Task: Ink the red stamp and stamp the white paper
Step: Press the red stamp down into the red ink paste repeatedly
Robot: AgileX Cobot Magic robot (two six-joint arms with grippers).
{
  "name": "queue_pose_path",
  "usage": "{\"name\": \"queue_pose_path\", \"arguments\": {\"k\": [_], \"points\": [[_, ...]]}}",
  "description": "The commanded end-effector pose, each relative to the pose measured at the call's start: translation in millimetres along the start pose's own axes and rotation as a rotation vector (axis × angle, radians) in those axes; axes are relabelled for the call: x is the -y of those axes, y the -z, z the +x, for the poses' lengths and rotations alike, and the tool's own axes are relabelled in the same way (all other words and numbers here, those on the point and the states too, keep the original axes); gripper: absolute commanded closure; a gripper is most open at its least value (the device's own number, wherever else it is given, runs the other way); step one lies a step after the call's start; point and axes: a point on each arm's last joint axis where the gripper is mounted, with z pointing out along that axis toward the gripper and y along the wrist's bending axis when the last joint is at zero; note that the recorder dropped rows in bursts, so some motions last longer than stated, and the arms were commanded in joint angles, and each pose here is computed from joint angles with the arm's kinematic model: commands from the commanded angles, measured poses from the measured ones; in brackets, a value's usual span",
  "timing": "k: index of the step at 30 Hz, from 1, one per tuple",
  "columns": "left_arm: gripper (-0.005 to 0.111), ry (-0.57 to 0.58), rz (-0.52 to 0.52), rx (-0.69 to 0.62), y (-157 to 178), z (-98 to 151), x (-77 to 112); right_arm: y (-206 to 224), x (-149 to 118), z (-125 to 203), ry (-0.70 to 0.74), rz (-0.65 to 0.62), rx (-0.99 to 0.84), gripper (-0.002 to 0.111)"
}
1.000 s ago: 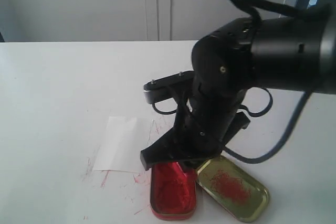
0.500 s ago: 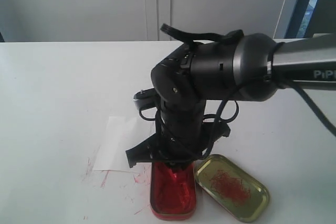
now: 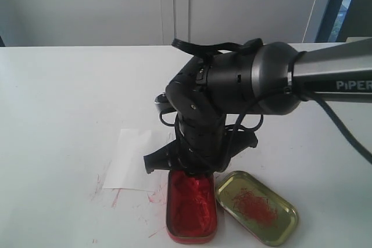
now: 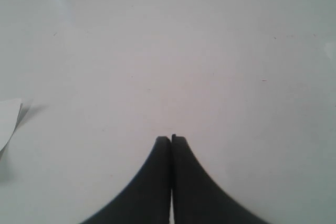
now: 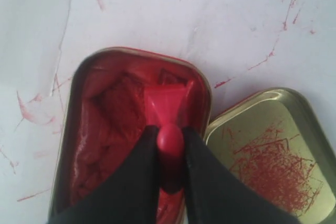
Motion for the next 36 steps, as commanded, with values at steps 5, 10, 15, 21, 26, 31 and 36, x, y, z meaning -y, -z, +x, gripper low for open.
{"name": "queue_pose_path", "arguments": {"k": [5, 10, 15, 21, 26, 31, 36], "points": [[0.107, 0.01, 0.002, -0.002, 0.3, -1.5, 0.2, -10.3, -1.9, 0.3, -0.04, 0.02, -0.025, 0.108], [0.107, 0.01, 0.002, -0.002, 0.3, -1.5, 0.2, -15.0, -2.4, 1.0, -0.038, 0.029, -0.037, 0.108], [0.107, 0.01, 0.002, -0.002, 0.3, -1.5, 0.2, -29.4, -4.3, 3.5, -0.043, 0.043, -0.078, 0.108], [0.107, 0.01, 0.002, -0.002, 0.3, -1.5, 0.2, -44.9, -6.5, 8.8, -0.056, 0.061, -0.14, 0.108], [0.107, 0.01, 0.002, -0.002, 0.3, -1.5, 0.2, -56.2, -6.2, 13.2, -0.046, 0.092, -0.188, 0.108], [0.107, 0.01, 0.002, -0.002, 0.3, -1.5, 0.2, -62.5, -5.8, 16.1, -0.033, 0.111, -0.218, 0.108], [0.107, 0.01, 0.002, -0.002, 0.3, -1.5, 0.2, -69.4, -3.6, 21.9, -0.023, 0.154, -0.279, 0.108]]}}
